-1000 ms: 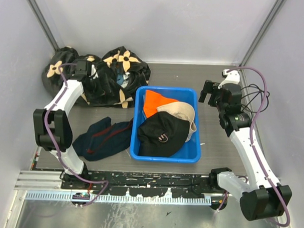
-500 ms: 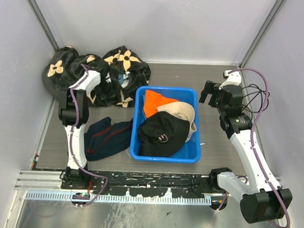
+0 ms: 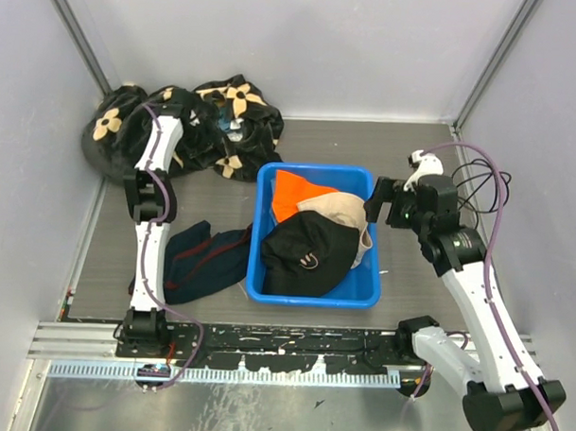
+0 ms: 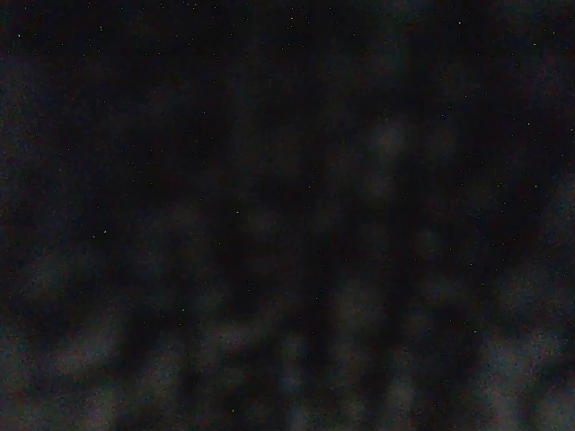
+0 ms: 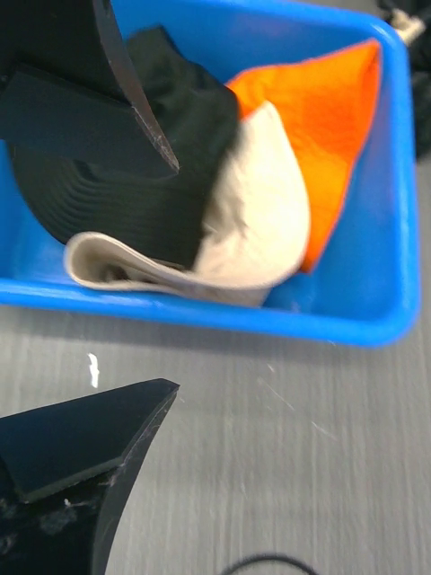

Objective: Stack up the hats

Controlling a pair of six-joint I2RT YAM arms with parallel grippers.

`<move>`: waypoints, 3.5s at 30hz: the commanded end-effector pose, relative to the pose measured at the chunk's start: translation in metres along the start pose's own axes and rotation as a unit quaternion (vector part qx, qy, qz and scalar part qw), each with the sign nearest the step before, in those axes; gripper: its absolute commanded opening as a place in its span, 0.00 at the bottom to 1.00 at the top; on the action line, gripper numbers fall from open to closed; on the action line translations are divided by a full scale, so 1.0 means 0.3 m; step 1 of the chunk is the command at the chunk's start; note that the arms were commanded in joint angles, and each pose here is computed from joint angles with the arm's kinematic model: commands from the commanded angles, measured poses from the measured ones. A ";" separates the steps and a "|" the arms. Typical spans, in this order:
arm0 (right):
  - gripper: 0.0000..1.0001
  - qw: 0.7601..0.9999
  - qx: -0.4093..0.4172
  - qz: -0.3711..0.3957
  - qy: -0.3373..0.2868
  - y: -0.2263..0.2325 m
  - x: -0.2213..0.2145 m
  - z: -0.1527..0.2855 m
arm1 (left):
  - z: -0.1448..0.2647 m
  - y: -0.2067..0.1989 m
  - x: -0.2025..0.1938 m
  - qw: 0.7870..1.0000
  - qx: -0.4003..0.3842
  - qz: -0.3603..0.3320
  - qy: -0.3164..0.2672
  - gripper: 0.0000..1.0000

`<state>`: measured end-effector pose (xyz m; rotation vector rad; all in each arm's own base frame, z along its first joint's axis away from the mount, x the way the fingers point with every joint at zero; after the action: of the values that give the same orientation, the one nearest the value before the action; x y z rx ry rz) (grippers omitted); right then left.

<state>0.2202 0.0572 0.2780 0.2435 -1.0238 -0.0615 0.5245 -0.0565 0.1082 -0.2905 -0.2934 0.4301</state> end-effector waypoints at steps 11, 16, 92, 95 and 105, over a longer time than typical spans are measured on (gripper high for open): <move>1.00 0.952 0.202 -0.001 0.232 0.217 -0.265 0.209 | 0.498 -0.148 0.184 0.938 -0.236 -0.023 -0.254 0.98; 1.00 0.929 0.248 0.017 0.275 0.281 -0.332 0.244 | 0.633 -0.184 0.042 0.914 -0.324 -0.040 -0.241 0.98; 1.00 0.950 -0.035 0.007 0.310 0.477 -0.373 -0.361 | 0.150 -0.438 -0.456 0.979 -0.172 -0.096 0.054 0.98; 1.00 0.950 -0.029 0.008 0.311 0.497 -0.359 -0.413 | 0.152 -0.460 -0.423 0.981 -0.165 -0.098 0.039 0.98; 1.00 0.954 -0.050 0.000 0.295 0.420 -0.274 -0.589 | 0.354 -0.342 -0.468 0.985 -0.122 -0.118 -0.039 0.98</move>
<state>0.2854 0.2256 0.1419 0.1189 -0.3480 -0.0440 0.4269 -0.2010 0.1660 -0.4734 -0.3361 0.2148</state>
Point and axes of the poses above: each gripper's point midway between its finger pads, its own z axis back along the fingers, its own y axis along the line the jaws close on, x = y × z, the point moved 8 cm from there along z, back along the fingers
